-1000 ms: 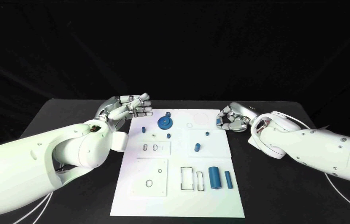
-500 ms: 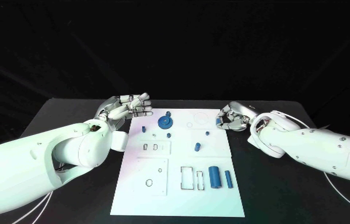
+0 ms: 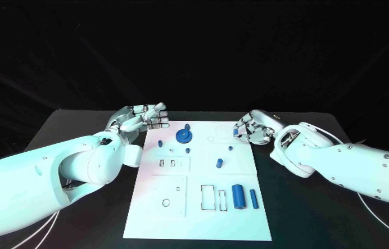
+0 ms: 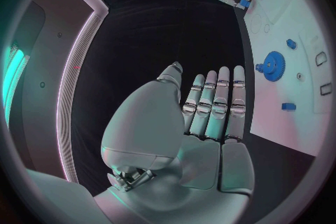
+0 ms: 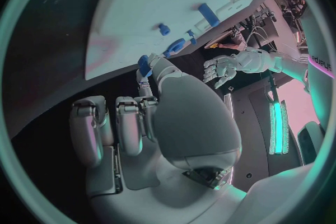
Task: Assemble the parts on the task board
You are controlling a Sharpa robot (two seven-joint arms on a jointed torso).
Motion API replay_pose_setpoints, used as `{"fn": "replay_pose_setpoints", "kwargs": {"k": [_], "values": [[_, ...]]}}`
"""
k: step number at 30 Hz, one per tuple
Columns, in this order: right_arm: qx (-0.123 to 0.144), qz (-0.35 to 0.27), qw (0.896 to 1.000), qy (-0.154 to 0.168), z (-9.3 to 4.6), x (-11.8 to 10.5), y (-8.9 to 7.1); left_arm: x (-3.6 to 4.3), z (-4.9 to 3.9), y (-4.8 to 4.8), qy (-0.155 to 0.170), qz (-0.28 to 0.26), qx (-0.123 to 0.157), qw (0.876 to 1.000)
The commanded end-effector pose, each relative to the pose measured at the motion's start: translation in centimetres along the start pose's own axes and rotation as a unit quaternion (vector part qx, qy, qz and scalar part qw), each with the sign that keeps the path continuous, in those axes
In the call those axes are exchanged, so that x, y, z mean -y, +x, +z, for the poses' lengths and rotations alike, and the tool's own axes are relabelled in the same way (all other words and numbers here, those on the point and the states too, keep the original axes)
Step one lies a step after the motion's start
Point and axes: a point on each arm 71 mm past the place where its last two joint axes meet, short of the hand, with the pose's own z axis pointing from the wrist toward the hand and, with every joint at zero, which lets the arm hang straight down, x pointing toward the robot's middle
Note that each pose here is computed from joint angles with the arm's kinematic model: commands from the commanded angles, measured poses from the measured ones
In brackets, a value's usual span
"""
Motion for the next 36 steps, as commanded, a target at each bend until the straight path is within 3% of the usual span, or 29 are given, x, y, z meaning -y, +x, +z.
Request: {"fn": "replay_pose_setpoints", "kwargs": {"k": [1, 10, 16, 28, 36], "values": [[0.006, -0.001, 1.000, 0.002, 0.1, -1.8, 0.1, 0.00, 0.15, 0.21, 0.001, -0.004, -0.010, 1.000], [-0.019, 0.005, 0.999, -0.046, 1.6, -9.3, 3.1, -0.30, 0.66, 0.17, -0.001, -0.002, -0.007, 1.000], [-0.039, -0.014, 0.997, -0.071, 2.2, -12.5, 5.0, -0.40, 0.81, 0.19, -0.001, -0.001, -0.005, 1.000], [-0.070, -0.046, 0.992, -0.090, 2.6, -14.7, 9.8, -0.40, 0.83, 0.23, -0.001, -0.001, -0.004, 1.000], [-0.084, -0.059, 0.990, -0.091, 2.6, -15.2, 11.7, -0.40, 0.80, 0.21, -0.001, -0.001, -0.004, 1.000]]}}
